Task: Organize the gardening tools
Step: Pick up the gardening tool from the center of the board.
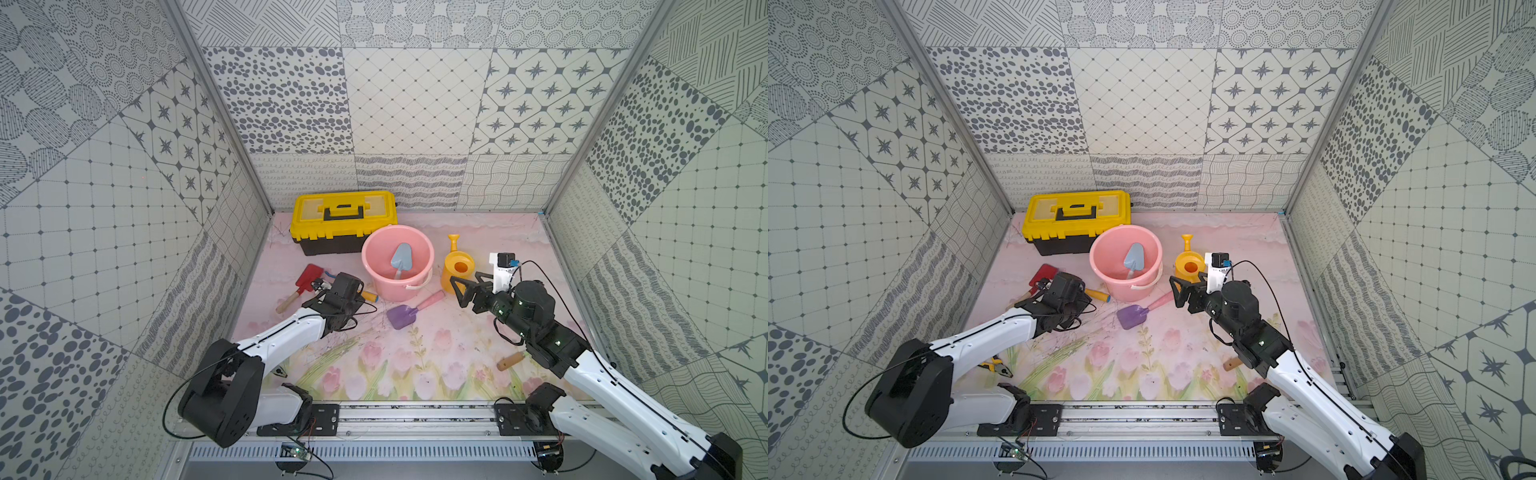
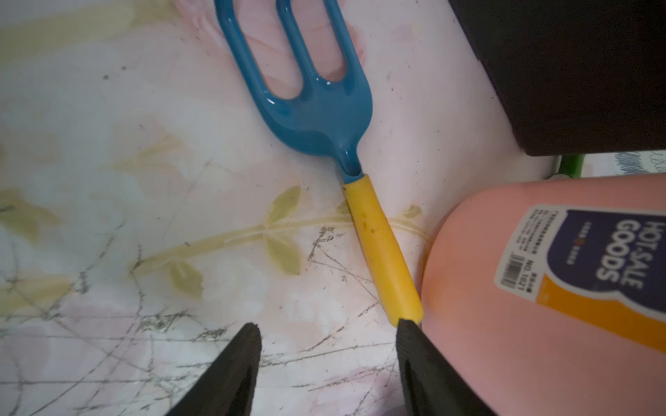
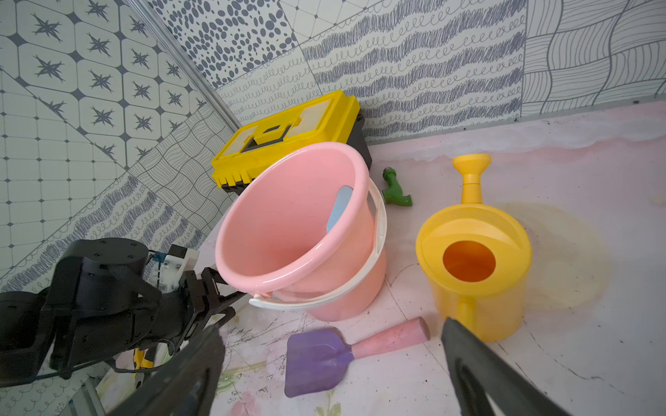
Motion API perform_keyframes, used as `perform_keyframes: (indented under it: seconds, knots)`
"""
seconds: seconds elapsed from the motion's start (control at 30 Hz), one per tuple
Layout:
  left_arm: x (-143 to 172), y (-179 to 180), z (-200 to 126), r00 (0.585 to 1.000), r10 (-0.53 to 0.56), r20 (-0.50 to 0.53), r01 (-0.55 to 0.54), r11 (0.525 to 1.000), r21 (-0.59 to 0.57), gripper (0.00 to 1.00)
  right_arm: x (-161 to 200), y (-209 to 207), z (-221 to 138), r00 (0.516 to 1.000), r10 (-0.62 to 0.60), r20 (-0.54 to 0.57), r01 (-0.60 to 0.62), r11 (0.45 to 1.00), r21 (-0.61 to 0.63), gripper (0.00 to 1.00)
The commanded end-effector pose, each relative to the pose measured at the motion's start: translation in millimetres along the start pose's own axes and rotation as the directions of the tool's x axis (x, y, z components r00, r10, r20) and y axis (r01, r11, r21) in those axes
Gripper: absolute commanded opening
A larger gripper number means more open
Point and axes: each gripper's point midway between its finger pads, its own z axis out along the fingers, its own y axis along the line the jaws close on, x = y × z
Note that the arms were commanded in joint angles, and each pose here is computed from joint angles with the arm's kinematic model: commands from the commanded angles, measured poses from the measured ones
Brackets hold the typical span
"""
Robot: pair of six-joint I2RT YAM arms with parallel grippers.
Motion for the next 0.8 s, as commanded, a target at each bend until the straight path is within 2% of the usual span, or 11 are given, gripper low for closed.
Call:
perform_keyframes:
  seconds: [0.0, 0.07, 0.13, 0.33, 0.47, 0.57, 0.67, 0.77]
  knots:
    - [4.4, -22.4, 20.9, 0.985, -0.153, -0.081, 0.156, 0.987, 0.027, 0.60, -12.9, 14.6, -5.8, 0.999, 0.033, 0.038, -0.030, 0.997, -0.064, 0.97]
    - [3.5, -29.3, 29.7, 0.983, -0.163, -0.085, 0.167, 0.985, 0.036, 0.57, -13.5, 15.4, -7.3, 0.999, 0.035, 0.042, -0.032, 0.997, -0.070, 0.97]
    - [1.4, -34.1, 36.0, 0.982, -0.169, -0.080, 0.172, 0.985, 0.033, 0.49, -15.0, 14.6, -9.1, 0.998, 0.035, 0.049, -0.032, 0.997, -0.066, 0.97]
    - [2.0, -35.7, 53.7, 0.978, -0.186, -0.093, 0.185, 0.982, -0.025, 0.54, -17.3, 13.3, -12.2, 0.997, 0.039, 0.064, -0.035, 0.998, -0.060, 0.97]
    - [4.5, -22.6, 65.8, 0.968, -0.228, -0.106, 0.221, 0.972, -0.078, 0.53, -17.1, 12.8, -12.2, 0.997, 0.040, 0.064, -0.037, 0.998, -0.057, 0.97]
    - [8.1, -10.5, 65.3, 0.965, -0.238, -0.113, 0.224, 0.966, -0.127, 0.50, -17.3, 11.3, -12.6, 0.997, 0.039, 0.066, -0.036, 0.998, -0.049, 0.97]
    - [3.5, 6.8, 55.6, 0.968, -0.240, -0.068, 0.226, 0.959, -0.169, 0.40, -18.6, 11.1, -14.3, 0.997, 0.043, 0.072, -0.039, 0.998, -0.047, 0.97]
    - [0.9, 28.7, 47.8, 0.968, -0.248, -0.038, 0.235, 0.951, -0.202, 0.36, -19.9, 9.1, -16.7, 0.996, 0.045, 0.080, -0.042, 0.998, -0.037, 0.97]
